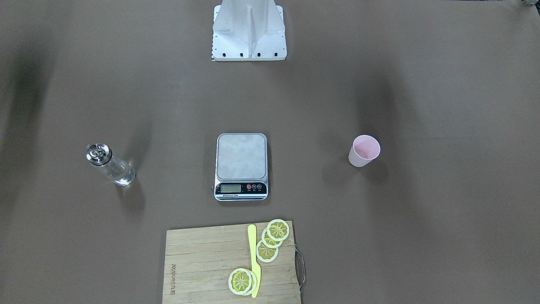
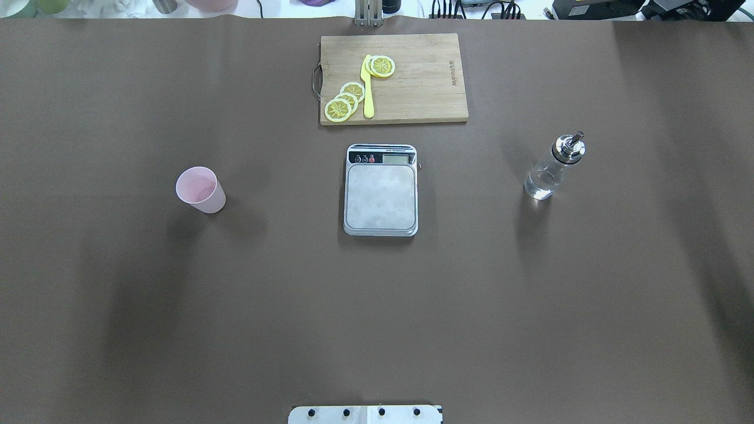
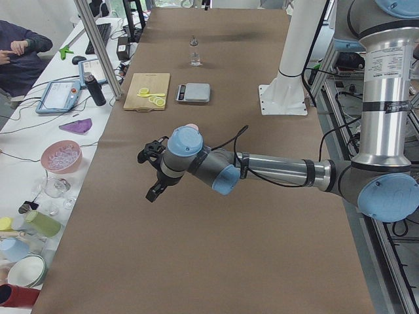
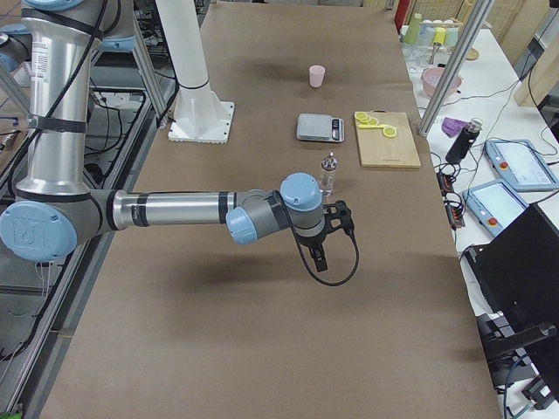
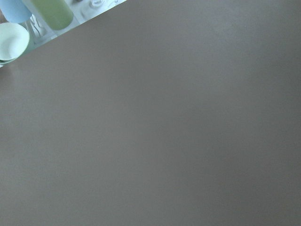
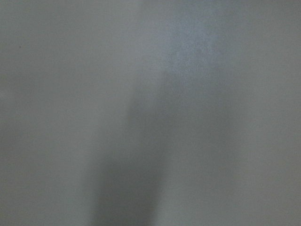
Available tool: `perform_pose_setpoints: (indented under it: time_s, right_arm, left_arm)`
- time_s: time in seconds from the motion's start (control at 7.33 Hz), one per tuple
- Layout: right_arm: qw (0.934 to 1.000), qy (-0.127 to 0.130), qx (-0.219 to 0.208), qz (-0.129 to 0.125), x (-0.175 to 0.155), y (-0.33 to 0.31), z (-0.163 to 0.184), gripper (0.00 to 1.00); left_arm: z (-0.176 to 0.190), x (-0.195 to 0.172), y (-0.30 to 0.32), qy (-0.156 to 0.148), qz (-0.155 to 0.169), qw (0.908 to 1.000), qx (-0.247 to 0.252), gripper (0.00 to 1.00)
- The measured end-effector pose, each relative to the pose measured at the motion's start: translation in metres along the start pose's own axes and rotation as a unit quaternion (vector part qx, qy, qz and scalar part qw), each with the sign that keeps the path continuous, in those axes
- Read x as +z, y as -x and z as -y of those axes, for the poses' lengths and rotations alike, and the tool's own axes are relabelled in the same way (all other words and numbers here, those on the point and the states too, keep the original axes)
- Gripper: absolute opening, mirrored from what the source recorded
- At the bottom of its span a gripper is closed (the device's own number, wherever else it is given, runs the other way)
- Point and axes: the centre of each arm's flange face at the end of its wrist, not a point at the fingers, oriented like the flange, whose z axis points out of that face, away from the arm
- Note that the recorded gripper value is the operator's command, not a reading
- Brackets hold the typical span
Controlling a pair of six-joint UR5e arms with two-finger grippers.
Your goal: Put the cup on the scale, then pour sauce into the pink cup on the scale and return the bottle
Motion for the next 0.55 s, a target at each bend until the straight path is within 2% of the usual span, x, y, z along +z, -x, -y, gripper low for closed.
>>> perform_pose_setpoints:
  time_s: [0.27, 0.41, 0.55]
  right_arm:
    - [0.9999, -0.013, -0.004, 0.0, 0.004, -0.004, -0.002, 1.0]
    - [0.9999, -0.01, 0.01, 0.001, 0.008, -0.008, -0.003, 1.0]
    - [0.9994, -0.01, 0.032, 0.003, 0.011, -0.007, -0.002, 1.0]
  left_arm:
    - [0.011, -0.005, -0.007, -0.024, -0.002, 0.9996, 0.014, 0.99]
    - [0.016, -0.004, -0.017, -0.034, -0.014, 0.9993, 0.004, 0.99]
    - [0.024, 0.004, -0.037, -0.032, -0.039, 0.9983, -0.028, 0.99]
